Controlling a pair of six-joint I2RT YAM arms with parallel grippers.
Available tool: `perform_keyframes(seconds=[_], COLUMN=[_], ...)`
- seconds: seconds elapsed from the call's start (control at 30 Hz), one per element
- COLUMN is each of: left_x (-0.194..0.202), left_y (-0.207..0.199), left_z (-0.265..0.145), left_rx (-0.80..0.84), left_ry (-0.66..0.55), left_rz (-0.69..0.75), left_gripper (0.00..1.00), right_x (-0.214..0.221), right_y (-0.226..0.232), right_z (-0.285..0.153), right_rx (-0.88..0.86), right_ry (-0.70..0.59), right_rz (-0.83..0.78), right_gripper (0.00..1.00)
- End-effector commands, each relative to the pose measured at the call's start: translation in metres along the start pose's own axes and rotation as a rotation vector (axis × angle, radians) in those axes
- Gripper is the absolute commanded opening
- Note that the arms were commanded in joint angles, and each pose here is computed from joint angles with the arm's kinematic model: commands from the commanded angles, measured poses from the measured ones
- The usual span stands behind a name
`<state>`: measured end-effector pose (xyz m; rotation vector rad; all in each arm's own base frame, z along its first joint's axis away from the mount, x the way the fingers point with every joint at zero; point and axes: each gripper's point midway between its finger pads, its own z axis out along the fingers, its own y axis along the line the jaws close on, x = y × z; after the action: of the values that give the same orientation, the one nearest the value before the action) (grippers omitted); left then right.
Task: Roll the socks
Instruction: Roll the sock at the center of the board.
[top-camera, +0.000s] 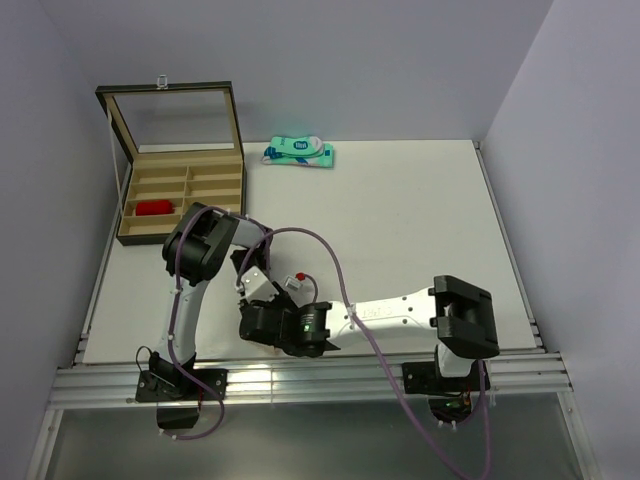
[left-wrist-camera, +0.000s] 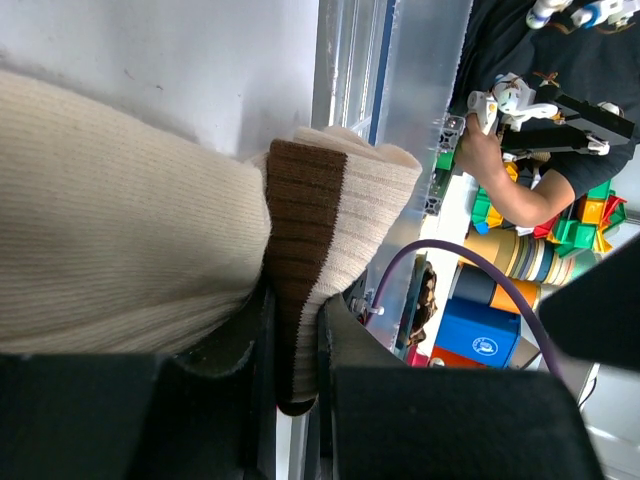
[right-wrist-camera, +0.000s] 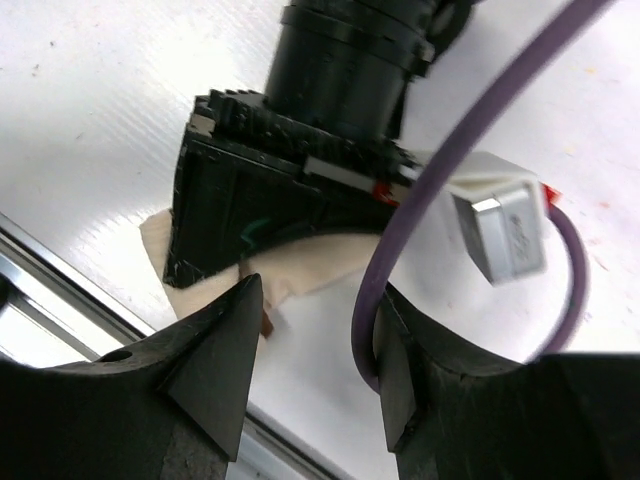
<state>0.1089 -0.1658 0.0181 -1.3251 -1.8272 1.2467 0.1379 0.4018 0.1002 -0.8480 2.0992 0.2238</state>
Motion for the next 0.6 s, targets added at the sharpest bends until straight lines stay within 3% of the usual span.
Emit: perform_keyframes(seconds=[0.0, 0.17, 0.57], left_x=[-0.006, -0.007, -0.009], left_y=[0.057, 0.058, 0.057], left_z=[0.002, 0.001, 0.001], left_rx=[-0.125, -0.128, -0.13], left_ry=[-0.006, -0.009, -0.019], left_rz=[0.107, 0.105, 0.103], left_gripper=[0.0, 0.0, 0.0], right_x=[-0.006, -0.001, -0.027], right_y=[0.007, -0.04, -0.014], right_z=[-0.039, -0.047, -0.076], right_rx=[-0.004, 0.192, 0.087], right_ry=[-0.009, -0.019, -0.101], right_rz=[0.074, 0.167, 0.104], right_gripper=[0.55, 0.59, 0.6])
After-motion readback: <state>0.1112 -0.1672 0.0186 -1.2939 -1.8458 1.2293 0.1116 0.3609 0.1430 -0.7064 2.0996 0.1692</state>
